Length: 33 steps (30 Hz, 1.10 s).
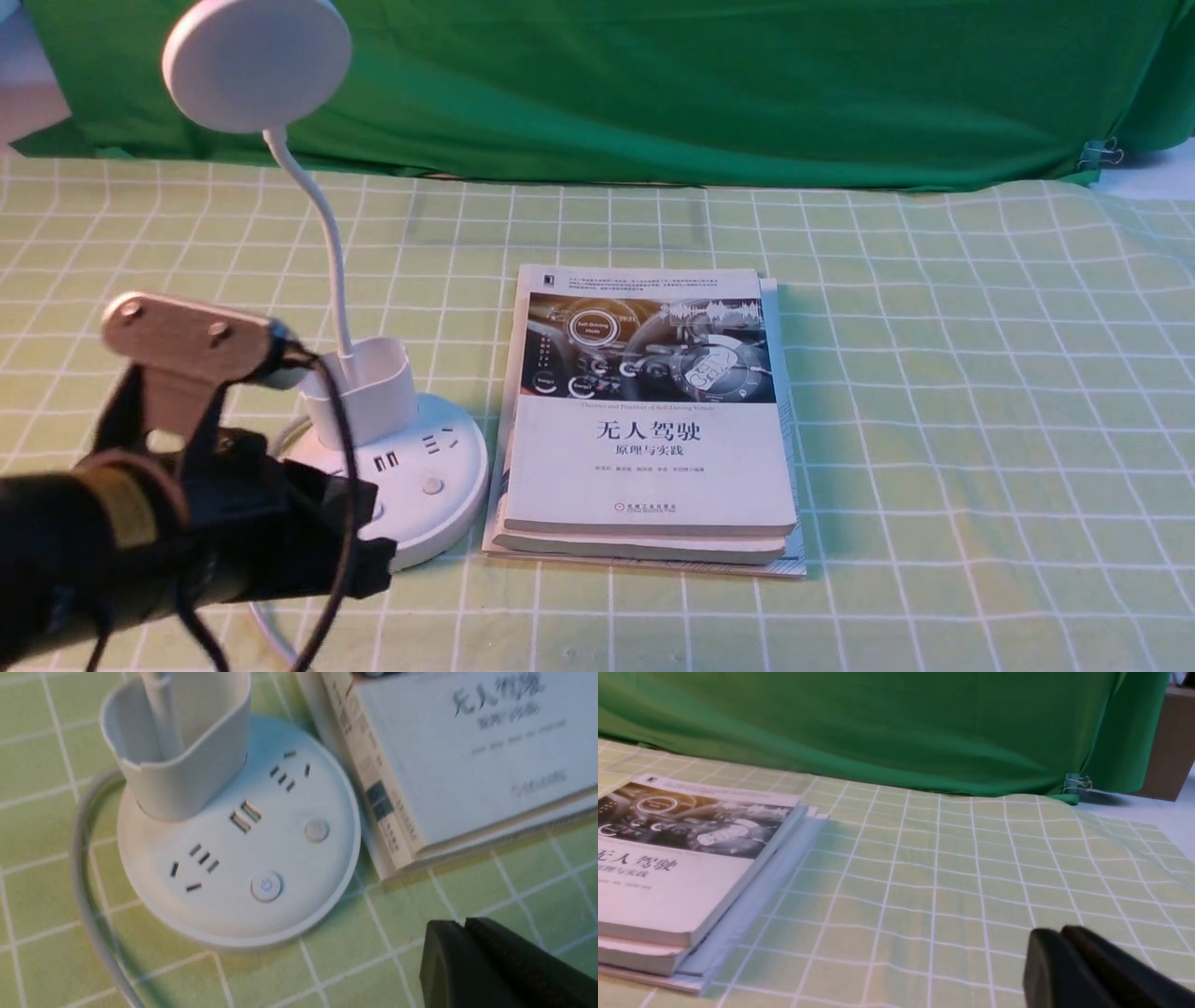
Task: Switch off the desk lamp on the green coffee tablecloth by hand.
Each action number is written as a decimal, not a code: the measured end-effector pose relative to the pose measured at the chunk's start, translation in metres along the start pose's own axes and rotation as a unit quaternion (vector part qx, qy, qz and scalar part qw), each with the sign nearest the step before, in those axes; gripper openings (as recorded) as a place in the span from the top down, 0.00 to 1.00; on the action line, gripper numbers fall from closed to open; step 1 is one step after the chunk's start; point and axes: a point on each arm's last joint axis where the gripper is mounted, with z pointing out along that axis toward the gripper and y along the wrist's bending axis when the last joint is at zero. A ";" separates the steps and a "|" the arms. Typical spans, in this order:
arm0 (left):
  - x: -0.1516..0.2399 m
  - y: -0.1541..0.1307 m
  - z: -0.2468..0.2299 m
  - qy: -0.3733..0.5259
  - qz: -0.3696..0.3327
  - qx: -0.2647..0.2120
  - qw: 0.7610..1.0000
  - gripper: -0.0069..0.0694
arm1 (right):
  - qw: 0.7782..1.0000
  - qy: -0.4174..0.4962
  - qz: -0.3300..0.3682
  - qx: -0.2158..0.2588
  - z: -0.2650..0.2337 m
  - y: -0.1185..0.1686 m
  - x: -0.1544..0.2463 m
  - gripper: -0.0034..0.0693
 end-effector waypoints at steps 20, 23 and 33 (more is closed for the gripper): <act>0.029 0.006 -0.037 -0.180 0.071 -0.010 0.981 0.89 | 1.000 0.000 0.000 0.000 0.000 0.000 0.000 0.91; 0.027 0.006 -0.038 -0.190 0.071 -0.009 0.979 0.89 | 1.000 0.000 0.000 0.000 0.000 0.000 0.000 0.91; 0.033 0.016 -0.069 -0.300 0.080 -0.058 0.949 0.89 | 1.000 0.001 0.000 0.000 0.000 0.000 0.000 0.91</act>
